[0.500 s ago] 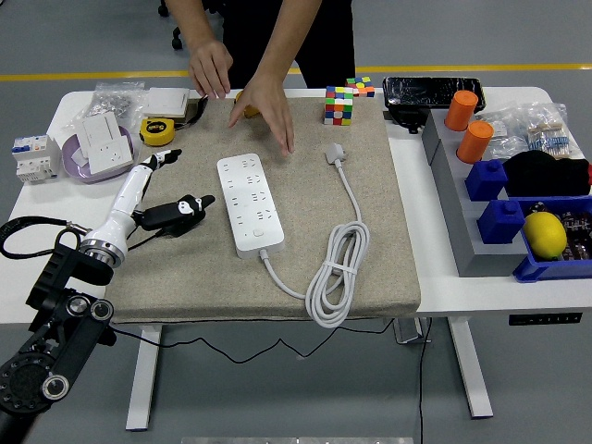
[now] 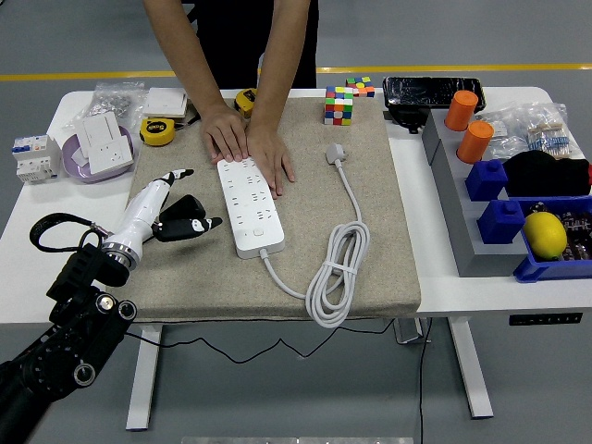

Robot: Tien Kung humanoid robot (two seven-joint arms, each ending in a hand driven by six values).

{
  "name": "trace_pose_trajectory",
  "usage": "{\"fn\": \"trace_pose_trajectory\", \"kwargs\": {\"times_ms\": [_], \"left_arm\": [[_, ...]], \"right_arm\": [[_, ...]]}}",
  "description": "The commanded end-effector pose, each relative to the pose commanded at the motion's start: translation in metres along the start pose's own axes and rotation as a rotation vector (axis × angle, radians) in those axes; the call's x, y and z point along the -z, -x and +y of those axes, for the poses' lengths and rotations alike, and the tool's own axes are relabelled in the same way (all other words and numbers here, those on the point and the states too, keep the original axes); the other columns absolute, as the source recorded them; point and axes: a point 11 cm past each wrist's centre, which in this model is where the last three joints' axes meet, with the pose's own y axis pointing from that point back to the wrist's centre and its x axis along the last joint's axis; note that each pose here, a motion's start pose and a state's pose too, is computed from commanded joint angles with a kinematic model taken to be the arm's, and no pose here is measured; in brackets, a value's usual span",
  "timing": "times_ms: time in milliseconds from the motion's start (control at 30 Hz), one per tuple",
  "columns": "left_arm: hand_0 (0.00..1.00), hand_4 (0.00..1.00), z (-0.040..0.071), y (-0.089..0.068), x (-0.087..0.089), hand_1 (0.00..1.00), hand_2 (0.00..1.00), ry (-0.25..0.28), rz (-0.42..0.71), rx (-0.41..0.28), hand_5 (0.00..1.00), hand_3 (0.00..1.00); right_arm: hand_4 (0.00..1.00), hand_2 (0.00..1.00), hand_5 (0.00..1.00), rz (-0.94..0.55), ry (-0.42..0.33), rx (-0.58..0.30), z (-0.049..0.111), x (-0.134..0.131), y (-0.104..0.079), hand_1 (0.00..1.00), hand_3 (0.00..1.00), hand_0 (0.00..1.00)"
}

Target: Pick up the plug,place it near the board,insert it into the board,press the button

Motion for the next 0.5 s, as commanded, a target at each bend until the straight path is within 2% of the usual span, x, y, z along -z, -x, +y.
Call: {"fn": "trace_pose_trajectory", "kwargs": {"times_ms": [167, 200, 367, 400, 500], "left_arm": [[0.998, 0.998, -0.002, 0.005, 0.008, 0.998, 0.932, -0.019, -0.035, 0.005, 0.371, 0.885], [0.984, 0.998, -0.002, 0.006, 0.009, 0.946, 0.872, -0.022, -0.039, 0.006, 0.373, 0.85], [0.984, 0.998, -0.001, 0.008, 0.014, 0.946, 0.872, -0.031, -0.06, -0.003, 0.373, 0.85], [0.917, 0.998, -0.001, 0.008, 0.015, 0.837, 0.738, -0.032, -0.064, -0.005, 0.353, 0.778], [0.917, 0.998, -0.001, 0.007, 0.016, 0.837, 0.738, -0.033, -0.075, -0.01, 0.353, 0.778]], "right_arm": [[0.879, 0.618, 0.612, 0.002, 0.001, -0.001, 0.0, 0.0, 0.0, 0.583, 0.539, 0.624], [0.879, 0.618, 0.611, 0.001, 0.0, -0.001, 0.0, 0.0, 0.0, 0.583, 0.54, 0.624], [0.879, 0.618, 0.611, 0.002, 0.002, 0.0, 0.0, -0.001, 0.0, 0.583, 0.54, 0.624], [0.879, 0.618, 0.61, 0.003, 0.002, 0.0, 0.0, -0.001, 0.0, 0.584, 0.54, 0.624], [0.879, 0.618, 0.61, 0.002, 0.001, 0.0, 0.0, 0.0, 0.0, 0.584, 0.54, 0.624]]}}
